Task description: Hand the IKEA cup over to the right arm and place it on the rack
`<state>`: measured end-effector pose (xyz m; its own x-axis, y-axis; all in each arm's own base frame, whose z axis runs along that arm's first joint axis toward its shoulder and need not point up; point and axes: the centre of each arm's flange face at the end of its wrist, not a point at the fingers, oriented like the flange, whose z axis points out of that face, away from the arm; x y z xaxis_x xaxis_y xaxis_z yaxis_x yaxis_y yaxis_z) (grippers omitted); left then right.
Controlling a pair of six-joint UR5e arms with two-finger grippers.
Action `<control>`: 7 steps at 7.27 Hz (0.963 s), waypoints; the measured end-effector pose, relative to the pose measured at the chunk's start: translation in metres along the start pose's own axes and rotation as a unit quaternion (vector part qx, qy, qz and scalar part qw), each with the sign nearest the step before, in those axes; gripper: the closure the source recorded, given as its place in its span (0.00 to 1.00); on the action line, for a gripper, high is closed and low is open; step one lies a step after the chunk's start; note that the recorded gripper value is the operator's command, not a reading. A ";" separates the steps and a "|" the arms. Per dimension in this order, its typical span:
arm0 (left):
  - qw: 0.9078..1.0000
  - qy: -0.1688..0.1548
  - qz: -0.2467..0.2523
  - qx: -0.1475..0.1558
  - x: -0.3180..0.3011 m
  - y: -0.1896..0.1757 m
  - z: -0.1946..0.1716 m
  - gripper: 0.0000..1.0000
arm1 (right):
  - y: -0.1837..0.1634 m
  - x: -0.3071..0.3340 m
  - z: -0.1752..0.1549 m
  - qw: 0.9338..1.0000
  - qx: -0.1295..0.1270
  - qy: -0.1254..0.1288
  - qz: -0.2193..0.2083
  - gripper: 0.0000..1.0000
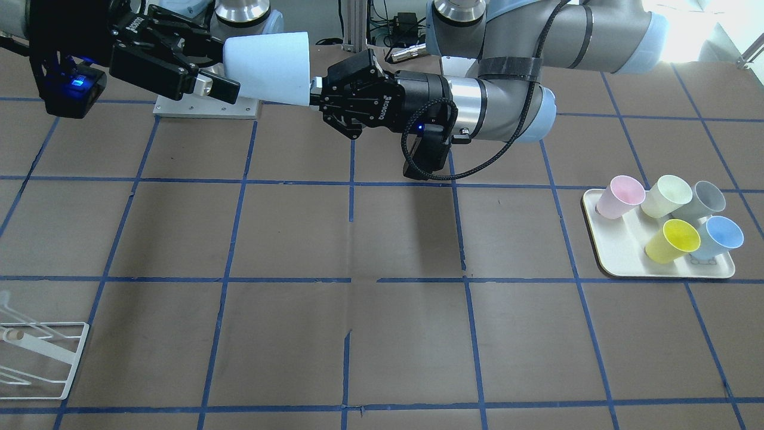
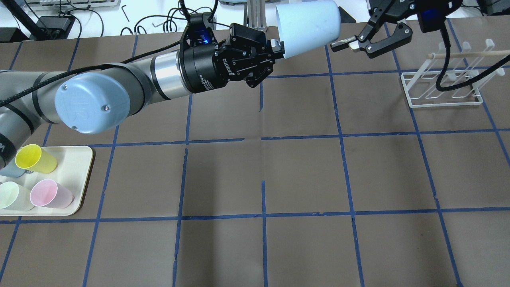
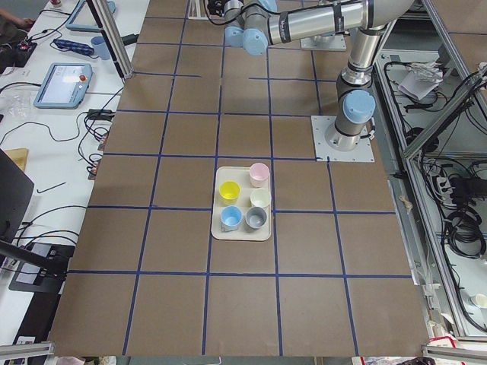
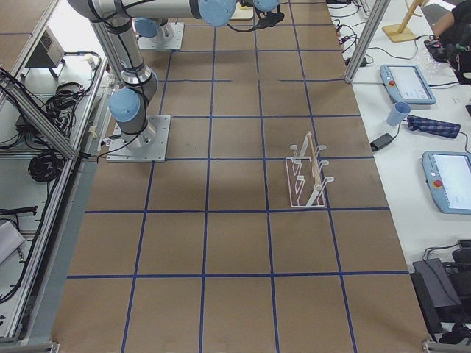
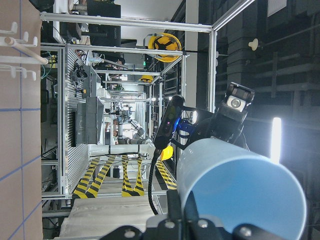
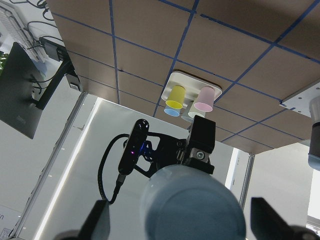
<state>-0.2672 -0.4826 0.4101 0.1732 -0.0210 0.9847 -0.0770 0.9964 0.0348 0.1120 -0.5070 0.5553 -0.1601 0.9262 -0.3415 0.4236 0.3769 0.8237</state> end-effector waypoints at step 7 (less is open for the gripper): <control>1.000 0.000 -0.001 0.001 -0.001 0.001 -0.001 1.00 | 0.004 0.002 0.000 1.000 0.005 0.004 -0.004 0.40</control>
<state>-0.2669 -0.4819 0.4090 0.1737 -0.0226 0.9845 -0.0780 0.9963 0.0366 0.1132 -0.5036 0.5583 -0.1709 0.9234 -0.3438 0.4308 0.3838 0.8167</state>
